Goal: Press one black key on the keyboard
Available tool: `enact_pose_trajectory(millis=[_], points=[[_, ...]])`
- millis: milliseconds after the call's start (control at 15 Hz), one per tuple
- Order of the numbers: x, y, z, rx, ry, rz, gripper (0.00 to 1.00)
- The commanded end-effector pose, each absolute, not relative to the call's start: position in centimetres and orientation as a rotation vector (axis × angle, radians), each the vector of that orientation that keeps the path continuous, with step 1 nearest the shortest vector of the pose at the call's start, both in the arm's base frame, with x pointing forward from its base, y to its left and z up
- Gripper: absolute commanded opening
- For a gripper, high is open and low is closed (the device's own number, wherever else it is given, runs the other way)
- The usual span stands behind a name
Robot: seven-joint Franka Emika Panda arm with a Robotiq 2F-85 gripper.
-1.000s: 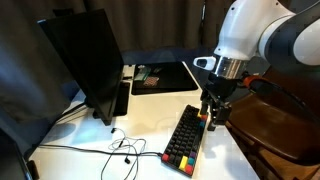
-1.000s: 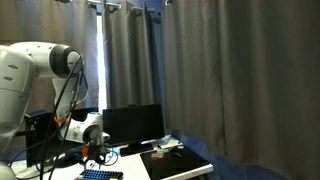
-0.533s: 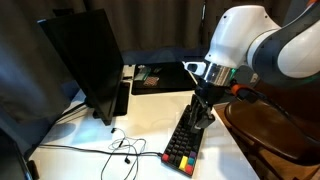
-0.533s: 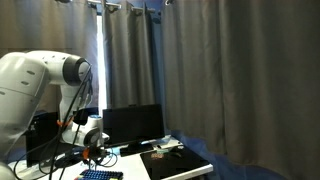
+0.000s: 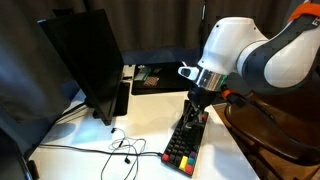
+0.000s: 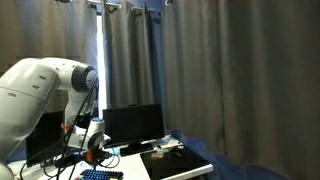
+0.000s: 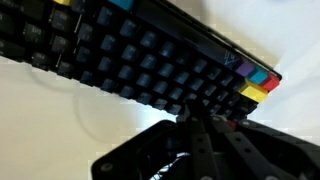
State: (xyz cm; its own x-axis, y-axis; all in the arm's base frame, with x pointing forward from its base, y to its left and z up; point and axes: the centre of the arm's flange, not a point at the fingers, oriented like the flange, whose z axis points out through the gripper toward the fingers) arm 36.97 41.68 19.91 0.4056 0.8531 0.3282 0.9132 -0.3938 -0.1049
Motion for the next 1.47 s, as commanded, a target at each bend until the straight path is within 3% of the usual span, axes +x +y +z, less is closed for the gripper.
enact_pose_trajectory(millis=[0, 1400], points=[[37.9, 42.2, 19.2, -2.379, -1.561, -0.352, 0.00], [38.5, 42.1, 17.7, -2.376, -1.576, -0.327, 0.00]])
